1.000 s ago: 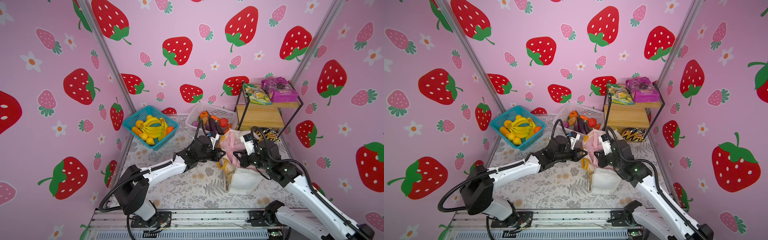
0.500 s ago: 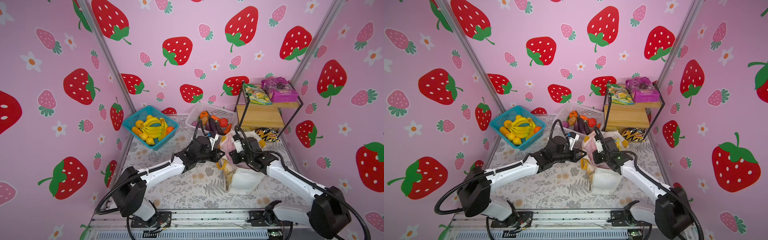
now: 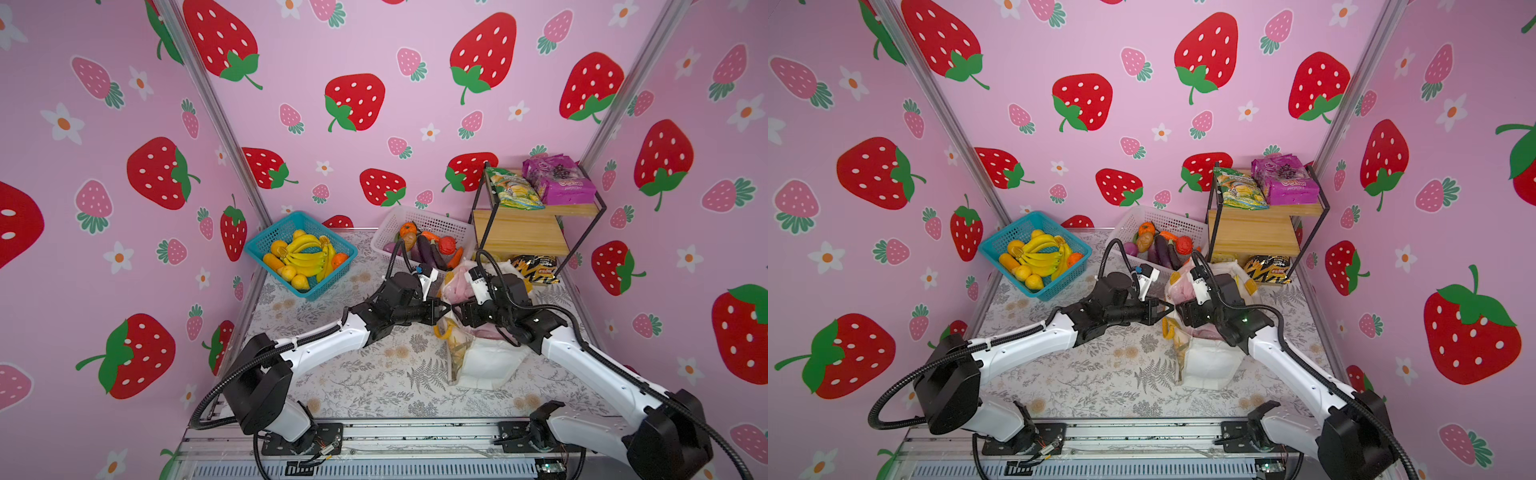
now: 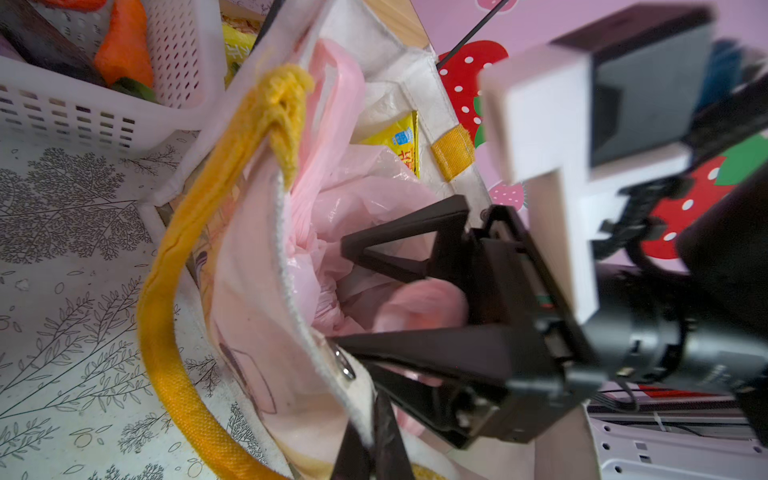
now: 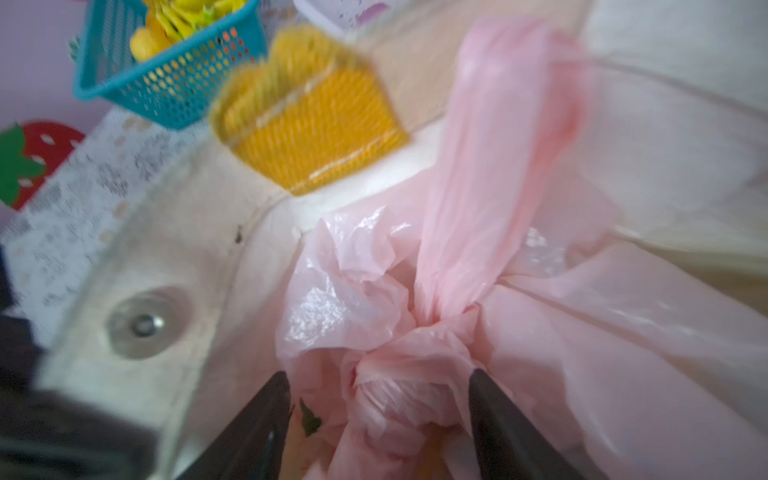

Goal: Place the mixed food into the grocery bags and tie them
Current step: 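Draw the right gripper back from the tote while the left gripper releases the handle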

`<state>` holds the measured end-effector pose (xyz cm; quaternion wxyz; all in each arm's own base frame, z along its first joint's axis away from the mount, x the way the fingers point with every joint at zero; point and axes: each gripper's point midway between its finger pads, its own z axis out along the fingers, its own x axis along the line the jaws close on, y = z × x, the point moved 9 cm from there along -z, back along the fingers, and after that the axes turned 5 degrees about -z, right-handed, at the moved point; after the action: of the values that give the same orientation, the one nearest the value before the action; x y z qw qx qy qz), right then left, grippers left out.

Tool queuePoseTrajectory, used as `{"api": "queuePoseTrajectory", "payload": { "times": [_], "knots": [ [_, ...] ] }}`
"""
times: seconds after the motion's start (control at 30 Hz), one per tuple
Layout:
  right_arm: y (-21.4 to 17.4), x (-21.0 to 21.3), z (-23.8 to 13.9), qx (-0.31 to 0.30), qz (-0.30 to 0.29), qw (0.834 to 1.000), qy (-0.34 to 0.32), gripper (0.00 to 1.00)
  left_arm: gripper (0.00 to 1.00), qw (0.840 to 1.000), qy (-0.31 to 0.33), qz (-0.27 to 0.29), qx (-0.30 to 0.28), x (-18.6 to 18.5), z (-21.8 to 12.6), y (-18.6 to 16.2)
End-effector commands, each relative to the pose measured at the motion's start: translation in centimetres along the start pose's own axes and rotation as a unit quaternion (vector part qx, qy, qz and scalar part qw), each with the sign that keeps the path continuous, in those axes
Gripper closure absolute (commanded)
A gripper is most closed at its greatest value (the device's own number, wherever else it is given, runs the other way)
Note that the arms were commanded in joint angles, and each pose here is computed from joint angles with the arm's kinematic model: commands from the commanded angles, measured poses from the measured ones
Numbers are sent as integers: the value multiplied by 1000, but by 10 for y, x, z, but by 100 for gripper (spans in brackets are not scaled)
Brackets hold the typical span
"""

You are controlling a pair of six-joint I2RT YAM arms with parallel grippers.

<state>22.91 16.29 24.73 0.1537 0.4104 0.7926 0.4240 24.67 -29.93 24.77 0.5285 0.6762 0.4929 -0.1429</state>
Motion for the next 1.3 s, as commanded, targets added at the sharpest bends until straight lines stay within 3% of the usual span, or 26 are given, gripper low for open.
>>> {"api": "queuePoseTrajectory", "payload": {
  "times": [0.0, 0.17, 0.33, 0.63, 0.93, 1.0, 1.1, 1.27],
  "knots": [
    [24, -6, -32, -32, -2, 998, -46, 21, 100, 1000, 8, -9, -20, 5, -6, 4],
    [43, -16, -58, -64, -4, 994, -88, 14, 100, 999, 15, -23, -35, 11, -17, 8],
    [56, -25, -70, -89, 0, 990, -111, 14, 100, 997, 31, -34, -66, 19, -37, 8],
    [70, -39, -75, -119, 16, 982, -145, 13, 100, 988, 88, -50, -113, 43, -83, -3],
    [59, -69, -59, -131, 63, 970, -194, 9, 100, 977, 113, -77, -162, 64, -119, -4],
    [56, -74, -54, -133, 70, 967, -206, 7, 92, 976, 116, -75, -166, 64, -123, -3],
    [50, -83, -45, -129, 76, 959, -242, 4, 67, 976, 119, -70, -169, 62, -127, 0],
    [36, -99, -28, -133, 88, 940, -301, 0, 41, 970, 154, -37, -186, 58, -144, 11]
  ]
}}
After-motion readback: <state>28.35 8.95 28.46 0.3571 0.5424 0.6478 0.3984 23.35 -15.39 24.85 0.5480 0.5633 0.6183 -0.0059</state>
